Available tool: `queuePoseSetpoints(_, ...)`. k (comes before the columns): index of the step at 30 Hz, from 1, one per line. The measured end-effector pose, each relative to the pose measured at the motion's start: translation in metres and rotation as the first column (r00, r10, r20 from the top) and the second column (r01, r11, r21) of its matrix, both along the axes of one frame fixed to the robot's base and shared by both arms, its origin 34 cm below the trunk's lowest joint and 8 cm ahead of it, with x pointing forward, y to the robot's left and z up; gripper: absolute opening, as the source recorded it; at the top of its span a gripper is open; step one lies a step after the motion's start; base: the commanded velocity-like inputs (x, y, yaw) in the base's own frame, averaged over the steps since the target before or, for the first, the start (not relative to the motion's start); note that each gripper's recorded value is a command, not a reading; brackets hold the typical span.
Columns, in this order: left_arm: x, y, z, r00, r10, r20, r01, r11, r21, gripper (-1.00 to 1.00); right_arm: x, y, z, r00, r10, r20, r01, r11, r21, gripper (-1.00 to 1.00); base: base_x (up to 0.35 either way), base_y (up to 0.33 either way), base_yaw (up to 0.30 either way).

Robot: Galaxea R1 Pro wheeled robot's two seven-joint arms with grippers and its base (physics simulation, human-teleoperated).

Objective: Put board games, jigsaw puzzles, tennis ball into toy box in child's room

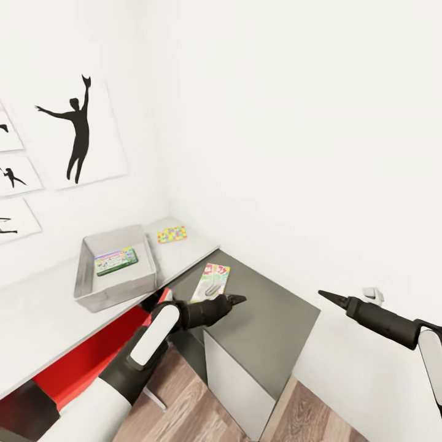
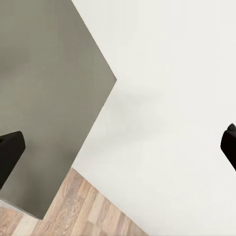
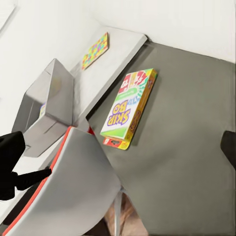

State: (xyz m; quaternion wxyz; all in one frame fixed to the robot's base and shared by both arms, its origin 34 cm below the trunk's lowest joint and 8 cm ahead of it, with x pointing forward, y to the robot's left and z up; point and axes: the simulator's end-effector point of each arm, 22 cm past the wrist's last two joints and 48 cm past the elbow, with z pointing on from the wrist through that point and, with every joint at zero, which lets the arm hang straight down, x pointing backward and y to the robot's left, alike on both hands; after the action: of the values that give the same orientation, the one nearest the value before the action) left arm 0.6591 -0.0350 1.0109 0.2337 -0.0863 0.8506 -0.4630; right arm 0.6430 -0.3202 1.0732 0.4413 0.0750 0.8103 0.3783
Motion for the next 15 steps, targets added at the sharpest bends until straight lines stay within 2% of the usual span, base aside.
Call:
queuePoseSetpoints(4, -0.004, -0.005, -0.006, 1.0, -0.007, 0.0, 0.007, 1.0, 0.013, 1.0, 0.0, -0.001, 0.001, 1.0, 0.0, 0.001, 0.0, 1.0, 0.0, 1.0, 0.0, 0.0, -0.281)
queuePoseSetpoints(11, -0.02, -0.023, -0.017, 0.999, -0.053, 0.006, 0.053, 0.998, 0.046, 1.0, 0.0, -0.002, 0.001, 1.0, -0.001, 0.003, 0.001, 1.0, -0.001, 1.0, 0.0, 0.0, -0.28)
queuePoseSetpoints(15, -0.02, -0.026, -0.019, 0.999, -0.047, 0.017, 0.046, 0.998, 0.051, 1.0, 0.0, -0.003, 0.002, 1.0, 0.0, 0.004, 0.0, 1.0, 0.0, 1.0, 0.0, 0.0, -0.28)
